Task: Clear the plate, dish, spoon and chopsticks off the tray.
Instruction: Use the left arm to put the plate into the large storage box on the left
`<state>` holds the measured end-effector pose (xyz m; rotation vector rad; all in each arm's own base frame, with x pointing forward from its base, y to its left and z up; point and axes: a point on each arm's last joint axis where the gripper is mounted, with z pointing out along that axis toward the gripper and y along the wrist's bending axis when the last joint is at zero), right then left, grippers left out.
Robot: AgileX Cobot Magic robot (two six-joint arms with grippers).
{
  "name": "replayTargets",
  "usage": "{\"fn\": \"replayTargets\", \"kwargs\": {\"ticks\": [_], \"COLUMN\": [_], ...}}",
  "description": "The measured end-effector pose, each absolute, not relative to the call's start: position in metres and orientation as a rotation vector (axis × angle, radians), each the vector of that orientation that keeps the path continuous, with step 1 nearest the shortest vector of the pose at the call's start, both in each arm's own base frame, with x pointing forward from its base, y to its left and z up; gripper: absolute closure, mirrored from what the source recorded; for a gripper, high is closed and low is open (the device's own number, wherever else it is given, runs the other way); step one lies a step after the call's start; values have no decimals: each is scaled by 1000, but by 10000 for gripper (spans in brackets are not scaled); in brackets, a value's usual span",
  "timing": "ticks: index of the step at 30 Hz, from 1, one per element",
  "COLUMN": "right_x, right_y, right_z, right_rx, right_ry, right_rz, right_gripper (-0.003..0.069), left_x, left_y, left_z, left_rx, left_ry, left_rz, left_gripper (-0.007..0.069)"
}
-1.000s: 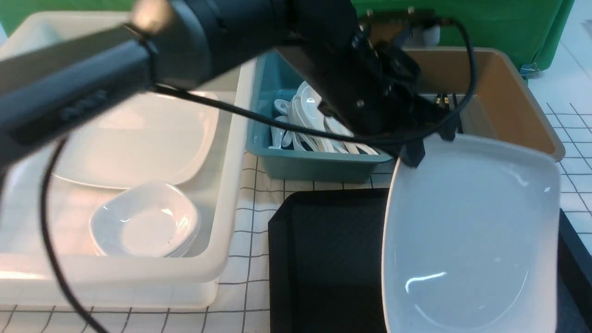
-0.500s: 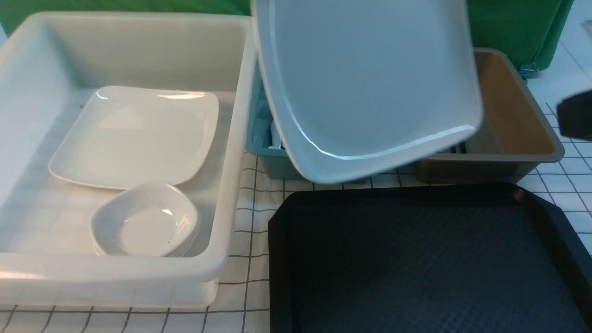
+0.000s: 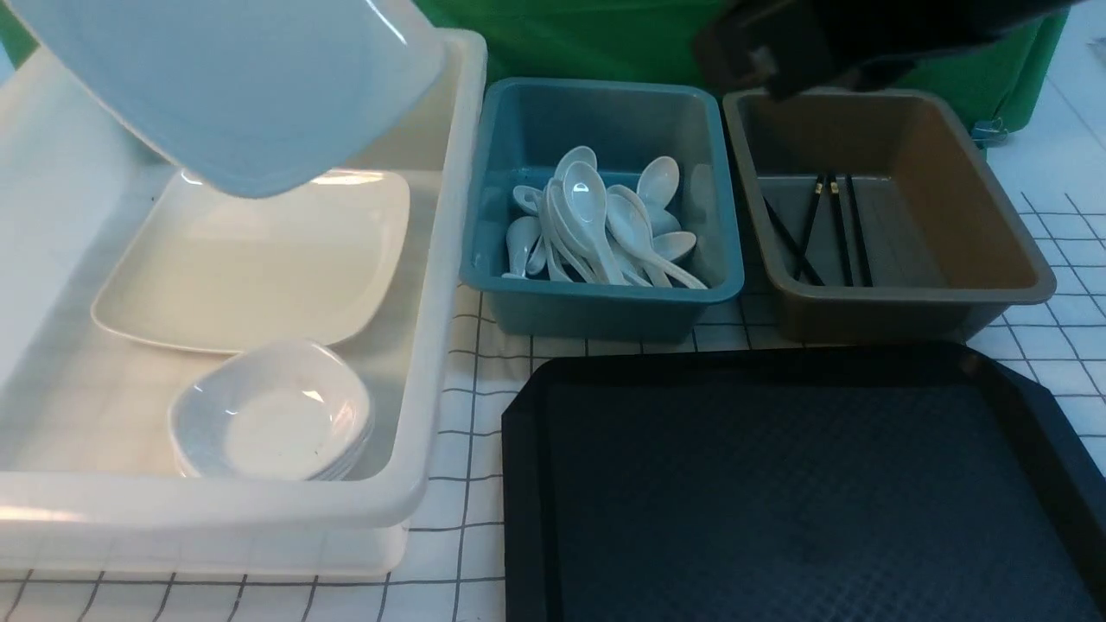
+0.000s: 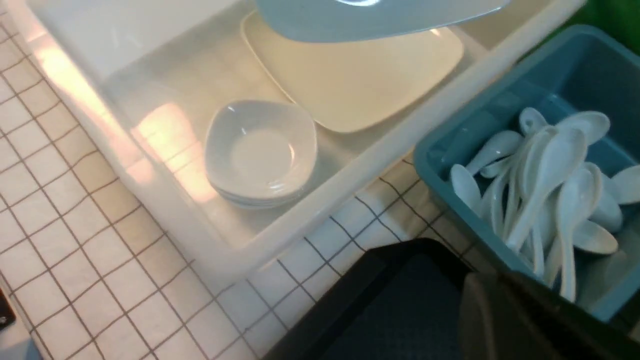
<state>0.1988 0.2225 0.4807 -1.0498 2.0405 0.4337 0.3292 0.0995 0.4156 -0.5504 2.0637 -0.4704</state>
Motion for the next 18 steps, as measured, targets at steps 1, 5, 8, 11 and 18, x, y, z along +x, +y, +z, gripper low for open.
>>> {"fn": "replayTargets", "kwargs": {"ticks": [1, 5, 8, 11, 18], "right_x": [202, 209, 215, 222, 240], "right_y": [229, 248, 255, 263, 285], "right_z": [479, 478, 479, 477, 462], "right_rx": [-1064, -1090, -1088, -1086, -1098], "right_ry": [2041, 2023, 2016, 2011, 2034], "right_rz": [436, 448, 451, 453, 448], "right_gripper": [653, 653, 653, 653, 651], "left_x": [330, 330, 325, 320, 327], "left_y": [106, 117, 118, 118, 122], "left_z": [403, 349, 312, 283, 252], "left_rx": [-602, -777, -901, -978, -1059], "left_ry": [2054, 2039, 2027, 2004, 1984], "left_rz": [-467, -471, -486, -490, -518], "left_gripper": [599, 599, 599, 599, 599]}}
